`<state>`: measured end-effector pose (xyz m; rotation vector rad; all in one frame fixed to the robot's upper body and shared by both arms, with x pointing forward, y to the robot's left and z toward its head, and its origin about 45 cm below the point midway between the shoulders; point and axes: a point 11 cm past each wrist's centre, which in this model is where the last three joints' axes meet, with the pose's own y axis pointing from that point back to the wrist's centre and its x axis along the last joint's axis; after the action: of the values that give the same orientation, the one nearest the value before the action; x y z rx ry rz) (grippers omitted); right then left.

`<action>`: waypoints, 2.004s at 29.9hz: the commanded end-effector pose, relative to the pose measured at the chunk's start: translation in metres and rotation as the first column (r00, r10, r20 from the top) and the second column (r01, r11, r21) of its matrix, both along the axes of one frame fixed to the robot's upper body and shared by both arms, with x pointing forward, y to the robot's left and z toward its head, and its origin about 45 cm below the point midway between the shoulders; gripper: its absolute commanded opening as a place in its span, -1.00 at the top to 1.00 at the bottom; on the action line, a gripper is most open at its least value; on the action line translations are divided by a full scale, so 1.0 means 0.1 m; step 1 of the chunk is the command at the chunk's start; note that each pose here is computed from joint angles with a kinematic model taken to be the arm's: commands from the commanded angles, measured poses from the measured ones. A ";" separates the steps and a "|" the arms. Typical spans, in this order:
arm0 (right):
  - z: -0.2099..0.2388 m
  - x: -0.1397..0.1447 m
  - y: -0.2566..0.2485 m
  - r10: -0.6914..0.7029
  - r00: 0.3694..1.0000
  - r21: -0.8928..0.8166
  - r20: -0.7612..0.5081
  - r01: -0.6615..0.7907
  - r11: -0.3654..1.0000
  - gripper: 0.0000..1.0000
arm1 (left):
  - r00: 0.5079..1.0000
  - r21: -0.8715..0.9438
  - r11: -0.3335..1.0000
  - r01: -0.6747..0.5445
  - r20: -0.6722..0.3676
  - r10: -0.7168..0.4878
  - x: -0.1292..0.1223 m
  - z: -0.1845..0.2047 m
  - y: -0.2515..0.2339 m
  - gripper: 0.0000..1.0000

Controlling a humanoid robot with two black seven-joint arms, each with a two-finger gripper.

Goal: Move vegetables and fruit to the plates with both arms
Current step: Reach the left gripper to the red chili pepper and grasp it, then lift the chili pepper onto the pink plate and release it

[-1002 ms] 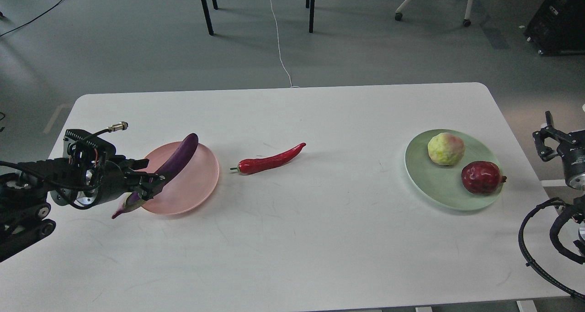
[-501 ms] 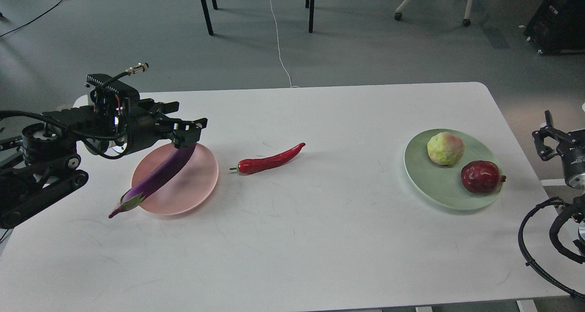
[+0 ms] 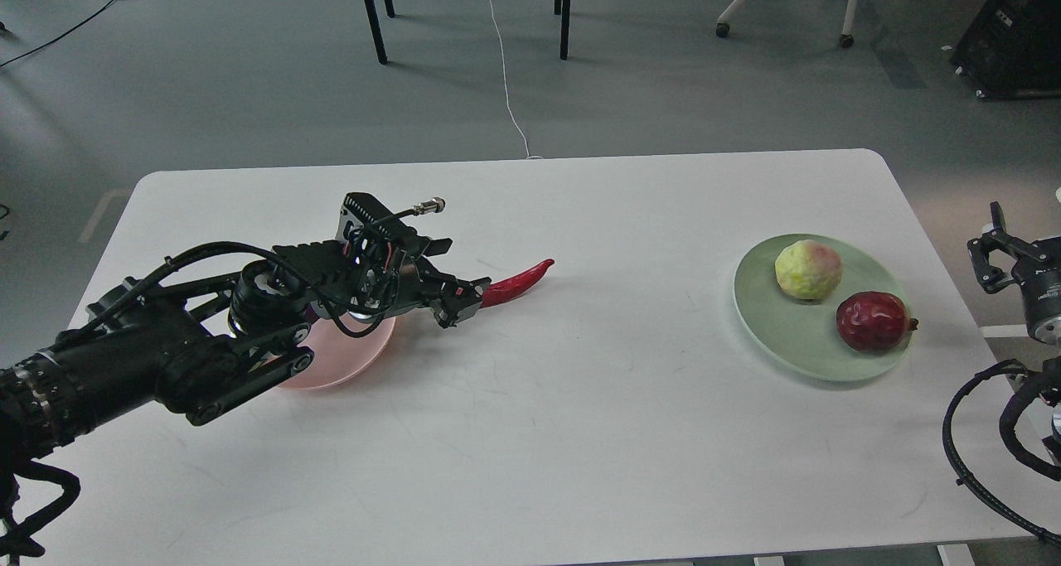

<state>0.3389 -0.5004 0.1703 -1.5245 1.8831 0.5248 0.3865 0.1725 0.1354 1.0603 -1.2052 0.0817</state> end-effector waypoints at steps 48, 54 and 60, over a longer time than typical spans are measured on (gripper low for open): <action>0.13 0.13 0.05 0.008 0.999 0.005 0.039 -0.008 1.000 -0.96 | 0.993 0.186 0.977 -0.103 -0.045 0.113 -0.64 0.57 1.59 0.41; 0.12 0.12 0.04 0.007 0.999 0.003 0.036 -0.007 1.000 -0.96 | 0.994 0.175 0.981 -0.089 -0.052 0.100 -0.65 0.54 1.52 0.28; 0.11 0.12 0.04 0.008 0.999 0.003 0.034 -0.008 1.000 -0.96 | 0.993 0.160 0.982 -0.104 -0.038 0.111 -0.61 0.53 1.46 -0.58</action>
<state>0.3510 -0.4967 0.1822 -1.5292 1.8506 0.5011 0.3233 0.3195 0.1876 1.2565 -1.1229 0.0268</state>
